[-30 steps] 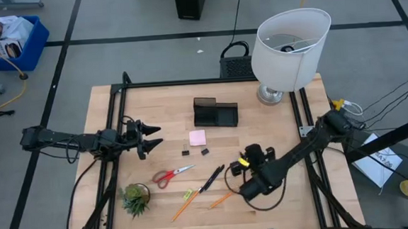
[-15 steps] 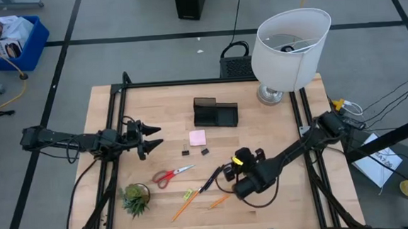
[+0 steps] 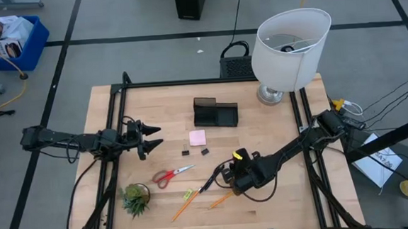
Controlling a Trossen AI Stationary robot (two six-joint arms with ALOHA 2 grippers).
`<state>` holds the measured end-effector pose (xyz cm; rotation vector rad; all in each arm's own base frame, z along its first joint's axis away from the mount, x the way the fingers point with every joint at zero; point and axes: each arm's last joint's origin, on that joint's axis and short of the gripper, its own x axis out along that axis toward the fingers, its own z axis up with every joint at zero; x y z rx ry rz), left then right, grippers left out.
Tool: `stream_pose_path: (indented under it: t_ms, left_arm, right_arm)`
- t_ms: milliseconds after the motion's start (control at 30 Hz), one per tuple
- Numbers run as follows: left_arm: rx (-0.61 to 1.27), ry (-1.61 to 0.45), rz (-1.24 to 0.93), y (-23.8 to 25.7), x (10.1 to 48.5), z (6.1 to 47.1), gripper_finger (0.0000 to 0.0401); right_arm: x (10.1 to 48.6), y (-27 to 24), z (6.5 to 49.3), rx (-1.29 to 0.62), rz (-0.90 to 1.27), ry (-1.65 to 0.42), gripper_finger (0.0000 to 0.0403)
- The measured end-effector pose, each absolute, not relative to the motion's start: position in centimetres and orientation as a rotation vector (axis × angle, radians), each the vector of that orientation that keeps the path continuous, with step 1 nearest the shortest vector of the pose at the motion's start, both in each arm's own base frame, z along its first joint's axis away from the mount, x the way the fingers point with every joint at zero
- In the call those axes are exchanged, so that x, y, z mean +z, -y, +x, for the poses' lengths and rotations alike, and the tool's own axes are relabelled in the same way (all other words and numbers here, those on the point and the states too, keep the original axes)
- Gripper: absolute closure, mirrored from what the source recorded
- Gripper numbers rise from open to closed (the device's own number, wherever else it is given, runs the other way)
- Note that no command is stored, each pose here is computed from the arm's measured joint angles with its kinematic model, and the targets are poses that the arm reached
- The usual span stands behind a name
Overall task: Pick and place office supplies into organizer
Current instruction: Put the right black paper clip into the desk organizer
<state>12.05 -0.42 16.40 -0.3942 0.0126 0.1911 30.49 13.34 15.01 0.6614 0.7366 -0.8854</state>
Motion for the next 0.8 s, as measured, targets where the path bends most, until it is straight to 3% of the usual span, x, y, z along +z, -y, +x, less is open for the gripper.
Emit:
stream_pose_path:
  t_ms: [300,533,800]
  left_arm:
    - [0.195,-0.011,-0.394,0.4,16.4,12.1,0.0077]
    - [0.194,-0.011,-0.395,0.4,16.4,12.1,0.0077]
    - [0.195,-0.014,-0.395,0.4,16.4,12.1,0.0077]
  right_arm:
    - [18.7,-12.9,29.9,-0.731,0.704,-0.792,0.0363]
    - [21.5,-10.3,29.5,-0.635,0.927,-0.937,0.0389]
    - [20.9,-8.3,27.7,-0.813,1.006,-1.188,0.0361]
